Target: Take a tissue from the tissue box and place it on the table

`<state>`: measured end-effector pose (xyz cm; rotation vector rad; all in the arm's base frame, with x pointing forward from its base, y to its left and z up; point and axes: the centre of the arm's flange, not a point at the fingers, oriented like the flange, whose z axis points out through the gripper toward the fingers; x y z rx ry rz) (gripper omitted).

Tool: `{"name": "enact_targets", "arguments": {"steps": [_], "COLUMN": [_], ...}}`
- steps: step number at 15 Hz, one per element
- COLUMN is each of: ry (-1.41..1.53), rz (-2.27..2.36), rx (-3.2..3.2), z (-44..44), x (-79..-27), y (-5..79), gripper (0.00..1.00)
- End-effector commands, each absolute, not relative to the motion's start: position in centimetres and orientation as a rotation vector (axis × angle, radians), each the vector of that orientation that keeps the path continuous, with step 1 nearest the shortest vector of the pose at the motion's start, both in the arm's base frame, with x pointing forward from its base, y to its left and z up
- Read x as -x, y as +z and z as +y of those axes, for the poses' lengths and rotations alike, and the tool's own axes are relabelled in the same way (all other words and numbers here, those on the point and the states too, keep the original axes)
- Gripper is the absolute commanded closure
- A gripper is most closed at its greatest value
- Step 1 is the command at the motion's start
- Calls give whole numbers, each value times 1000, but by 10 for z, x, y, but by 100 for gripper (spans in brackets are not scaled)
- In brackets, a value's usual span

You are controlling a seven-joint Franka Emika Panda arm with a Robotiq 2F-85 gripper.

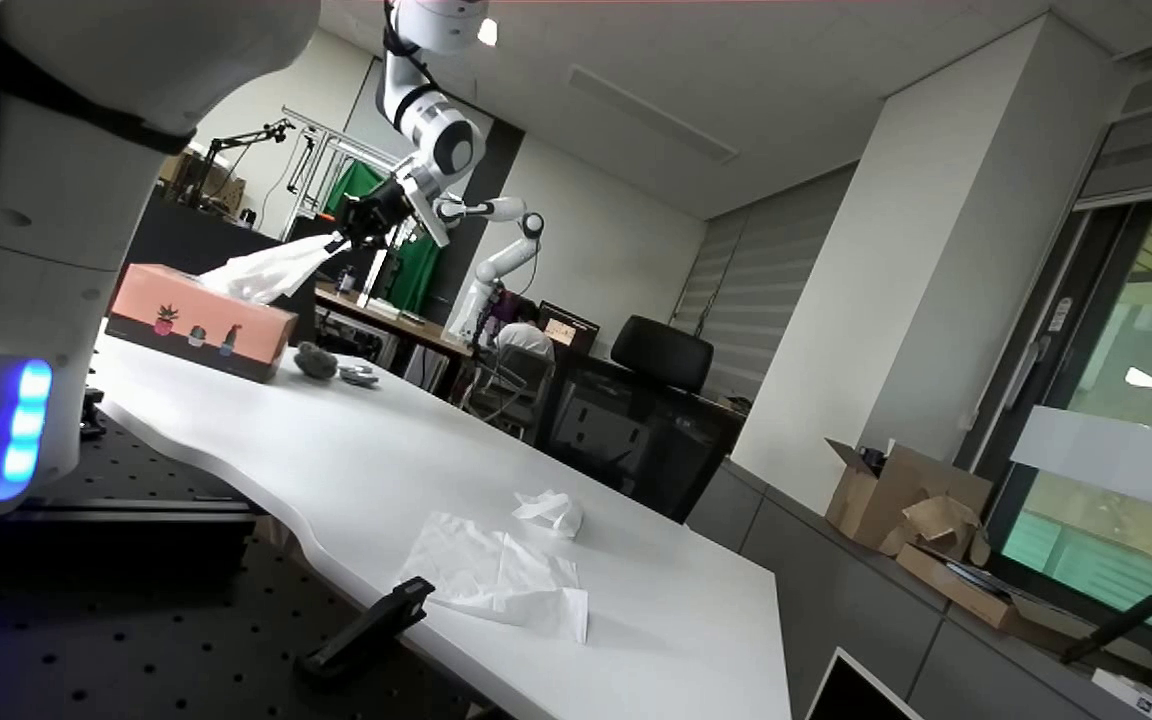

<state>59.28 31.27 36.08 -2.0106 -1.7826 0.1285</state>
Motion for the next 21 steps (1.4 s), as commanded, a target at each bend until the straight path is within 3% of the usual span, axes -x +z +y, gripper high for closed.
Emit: {"name": "enact_targets", "arguments": {"steps": [1, 7, 15, 18, 21], "ry": [205, 345, 816, 805, 806], "rz": [-1712, -1537, -1213, -1117, -1151], "rx": [2216, 2498, 2545, 2490, 2491], "z": [269, 174, 11, -43, -35], "x": [-599, -600, -555, -542, -552], "y": [405, 449, 487, 484, 483], "gripper": [100, 100, 100, 100, 99]}}
